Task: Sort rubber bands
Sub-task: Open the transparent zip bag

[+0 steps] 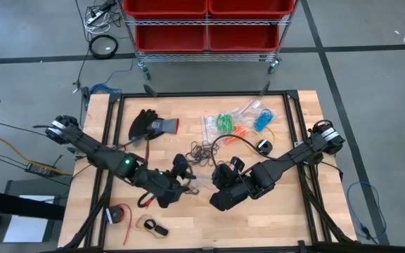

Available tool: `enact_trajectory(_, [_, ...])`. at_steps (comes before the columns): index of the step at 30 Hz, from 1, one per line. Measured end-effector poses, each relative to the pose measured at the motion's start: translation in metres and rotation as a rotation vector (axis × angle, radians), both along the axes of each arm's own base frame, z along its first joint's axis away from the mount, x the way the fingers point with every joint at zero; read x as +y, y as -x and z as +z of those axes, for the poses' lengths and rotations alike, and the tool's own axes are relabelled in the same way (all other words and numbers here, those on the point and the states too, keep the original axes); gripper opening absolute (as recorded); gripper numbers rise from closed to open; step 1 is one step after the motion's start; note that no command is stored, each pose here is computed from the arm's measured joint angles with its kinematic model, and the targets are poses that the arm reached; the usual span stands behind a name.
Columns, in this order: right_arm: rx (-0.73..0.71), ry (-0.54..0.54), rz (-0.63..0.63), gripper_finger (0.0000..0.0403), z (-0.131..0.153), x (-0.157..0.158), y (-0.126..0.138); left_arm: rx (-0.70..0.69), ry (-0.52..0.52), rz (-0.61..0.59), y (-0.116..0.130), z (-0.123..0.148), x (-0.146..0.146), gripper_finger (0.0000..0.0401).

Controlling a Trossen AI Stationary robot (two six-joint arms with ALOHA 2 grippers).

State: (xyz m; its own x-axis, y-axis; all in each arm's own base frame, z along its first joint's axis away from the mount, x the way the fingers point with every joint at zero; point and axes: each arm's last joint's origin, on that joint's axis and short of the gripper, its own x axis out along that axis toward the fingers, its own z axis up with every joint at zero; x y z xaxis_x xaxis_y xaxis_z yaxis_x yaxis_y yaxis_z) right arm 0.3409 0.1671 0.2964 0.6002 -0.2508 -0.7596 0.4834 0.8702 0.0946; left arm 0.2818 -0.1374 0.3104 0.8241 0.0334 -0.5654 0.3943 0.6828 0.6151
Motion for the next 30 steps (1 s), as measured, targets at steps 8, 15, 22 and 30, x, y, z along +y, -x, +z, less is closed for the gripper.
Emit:
enact_trajectory(8, [0.008,0.01,0.009,0.0,0.0,-0.003,-0.002,0.003,-0.051,0.026,-0.019,-0.002,-0.004,0.0234])
enact_trajectory(15, [0.011,0.017,0.016,0.0,0.0,-0.004,-0.002,0.087,-0.036,0.023,-0.029,0.01,0.001,0.0233])
enact_trajectory(22, [0.012,0.019,0.019,0.0,0.0,-0.004,-0.002,0.246,-0.029,0.034,-0.04,-0.014,0.005,0.0223])
enact_trajectory(30, [0.022,0.019,0.027,0.0,0.0,-0.004,-0.001,0.303,-0.093,0.043,-0.045,-0.028,0.005,0.018])
